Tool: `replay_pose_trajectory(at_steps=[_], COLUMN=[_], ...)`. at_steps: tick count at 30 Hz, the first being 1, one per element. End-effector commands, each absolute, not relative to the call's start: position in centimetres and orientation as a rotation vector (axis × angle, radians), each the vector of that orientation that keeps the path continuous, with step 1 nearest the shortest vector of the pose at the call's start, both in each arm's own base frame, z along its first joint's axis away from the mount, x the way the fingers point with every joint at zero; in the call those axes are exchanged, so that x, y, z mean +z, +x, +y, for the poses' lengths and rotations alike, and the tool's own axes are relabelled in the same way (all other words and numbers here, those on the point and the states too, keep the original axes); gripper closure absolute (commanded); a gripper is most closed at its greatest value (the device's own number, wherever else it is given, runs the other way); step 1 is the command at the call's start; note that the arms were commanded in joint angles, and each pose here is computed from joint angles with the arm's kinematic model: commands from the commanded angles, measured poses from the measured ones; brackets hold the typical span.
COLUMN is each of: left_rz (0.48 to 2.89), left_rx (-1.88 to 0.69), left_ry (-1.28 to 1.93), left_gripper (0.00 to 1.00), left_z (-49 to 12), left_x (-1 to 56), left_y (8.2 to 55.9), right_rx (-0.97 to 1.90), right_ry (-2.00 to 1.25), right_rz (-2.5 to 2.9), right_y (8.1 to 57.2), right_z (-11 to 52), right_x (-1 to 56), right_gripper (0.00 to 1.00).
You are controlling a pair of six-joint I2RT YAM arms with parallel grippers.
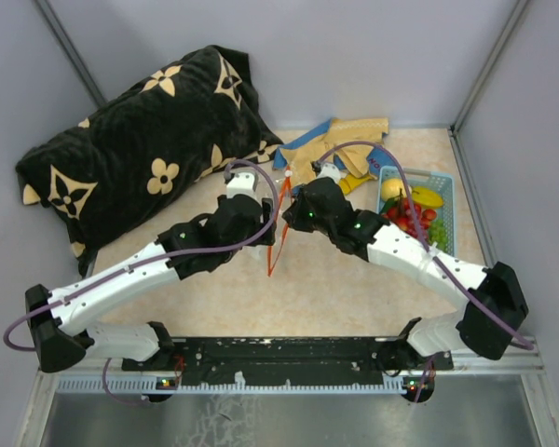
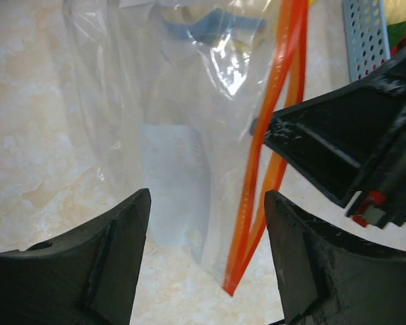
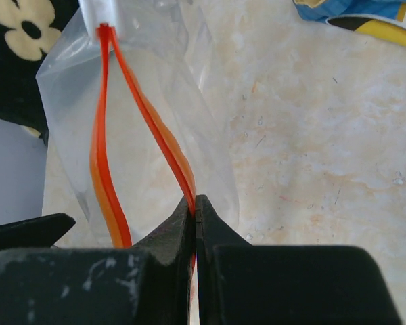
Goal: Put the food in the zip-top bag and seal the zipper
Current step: Open the zipper of the food storage bag at the center of the board.
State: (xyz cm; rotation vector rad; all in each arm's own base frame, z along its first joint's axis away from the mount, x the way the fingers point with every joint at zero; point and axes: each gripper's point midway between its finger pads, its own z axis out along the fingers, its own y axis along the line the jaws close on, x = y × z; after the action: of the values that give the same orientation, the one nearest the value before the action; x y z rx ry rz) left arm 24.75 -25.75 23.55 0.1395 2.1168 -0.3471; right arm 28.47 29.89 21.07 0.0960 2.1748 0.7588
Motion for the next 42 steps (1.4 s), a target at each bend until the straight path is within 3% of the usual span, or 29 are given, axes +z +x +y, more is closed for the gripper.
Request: replay_pose_trajectory(at_steps=[1, 6, 19, 28, 33, 37, 42], left_rz=[2.048, 2.001, 2.009, 2.015, 1.983, 1.951, 1.932], left_rx=[-0.337, -0.239, -0.07, 0.042, 0.112, 0.129, 0.11], left_ry=[0.162, 0.204, 0.274, 0.337, 0.292, 0.271, 0.256], left_gripper=[0.25, 0.22, 0.29, 0.26, 0.31, 0.43, 0.46], left_z=[-26.6, -27.4, -27.0, -25.9, -24.5, -23.8, -23.6], left_x=[26.1, 26.8, 23.7, 21.3, 21.8, 23.2, 24.3], left_y=[25.1, 25.3, 26.0, 25.6, 25.9, 26.1, 26.1], right_rx=[0.78, 0.776, 0.797, 0.796, 0.791, 0.786, 0.783], right_ry=[0.137, 0.149, 0.136, 0.135, 0.134, 0.132, 0.123], right_rz=[2.167, 2.149, 2.14, 2.137, 2.142, 2.156, 2.168], right_y=[28.7, 29.0, 29.2, 29.4, 29.5, 29.5, 29.4], right_z=[30.9, 31.1, 31.6, 31.7, 31.6, 31.4, 31.5], right_x=[22.7, 23.5, 24.2, 24.5, 24.3, 23.8, 23.4], right_gripper=[1.0, 1.0, 1.0, 1.0, 1.0, 1.0, 1.0])
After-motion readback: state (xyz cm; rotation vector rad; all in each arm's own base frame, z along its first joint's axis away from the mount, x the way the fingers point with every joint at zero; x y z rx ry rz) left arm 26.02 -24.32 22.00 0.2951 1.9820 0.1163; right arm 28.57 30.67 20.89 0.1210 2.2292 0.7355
